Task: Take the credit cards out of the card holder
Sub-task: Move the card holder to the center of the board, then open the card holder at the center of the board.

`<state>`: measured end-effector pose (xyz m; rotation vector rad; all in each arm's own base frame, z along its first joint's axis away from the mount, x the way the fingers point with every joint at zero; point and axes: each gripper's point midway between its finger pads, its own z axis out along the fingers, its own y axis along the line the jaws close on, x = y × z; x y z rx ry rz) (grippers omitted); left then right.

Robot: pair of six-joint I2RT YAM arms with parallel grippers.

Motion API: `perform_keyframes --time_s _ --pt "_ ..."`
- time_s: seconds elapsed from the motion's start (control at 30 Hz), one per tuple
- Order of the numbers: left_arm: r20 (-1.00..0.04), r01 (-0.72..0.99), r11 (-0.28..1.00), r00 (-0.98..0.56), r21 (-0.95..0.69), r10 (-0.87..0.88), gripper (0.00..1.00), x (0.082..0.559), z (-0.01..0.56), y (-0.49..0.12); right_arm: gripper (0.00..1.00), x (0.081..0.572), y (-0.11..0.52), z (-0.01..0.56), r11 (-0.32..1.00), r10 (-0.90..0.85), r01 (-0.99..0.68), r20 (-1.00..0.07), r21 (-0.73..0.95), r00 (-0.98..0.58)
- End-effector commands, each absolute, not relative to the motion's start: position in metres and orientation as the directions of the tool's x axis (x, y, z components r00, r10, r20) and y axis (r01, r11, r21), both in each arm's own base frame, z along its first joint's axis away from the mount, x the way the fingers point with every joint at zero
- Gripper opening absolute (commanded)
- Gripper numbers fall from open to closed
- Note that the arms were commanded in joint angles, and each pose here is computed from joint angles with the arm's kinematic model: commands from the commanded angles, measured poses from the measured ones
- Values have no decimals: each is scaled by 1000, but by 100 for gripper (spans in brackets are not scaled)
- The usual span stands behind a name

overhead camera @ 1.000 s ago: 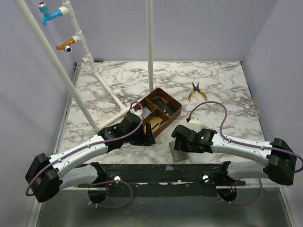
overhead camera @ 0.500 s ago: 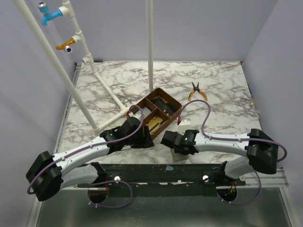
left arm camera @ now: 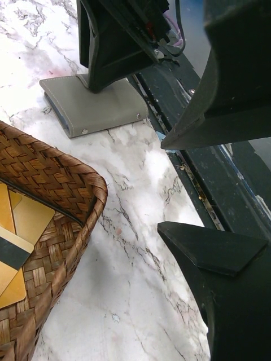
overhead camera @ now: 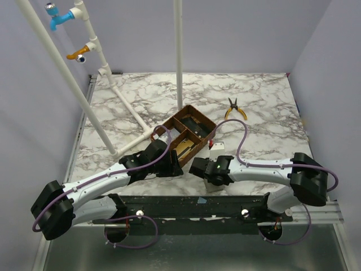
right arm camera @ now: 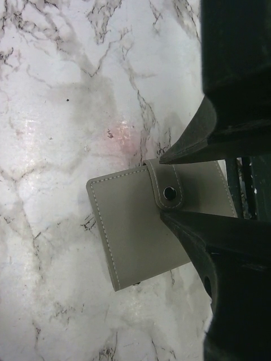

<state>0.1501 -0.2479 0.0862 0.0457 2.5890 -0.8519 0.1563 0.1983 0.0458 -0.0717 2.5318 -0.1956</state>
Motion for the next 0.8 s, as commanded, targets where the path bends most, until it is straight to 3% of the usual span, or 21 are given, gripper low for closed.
perform_keyframes --time_s 0.0,0.2,0.53,0.77 --pt "-395 163 804 -914 -571 -95 55 149 87 -250 42 154 196 39 990 -80 1 -571 -139 -817" --pt "-396 164 805 -913 -570 -94 55 148 87 -249 40 148 191 26 994 -46 20 -560 -112 -827" --pt "-396 172 802 -914 -572 -87 50 149 88 -252 2 147 196 32 997 -6 40 -560 -71 -828" --pt "-401 199 787 -914 -584 -66 44 149 94 -262 1 146 218 50 994 97 58 -555 88 -826"
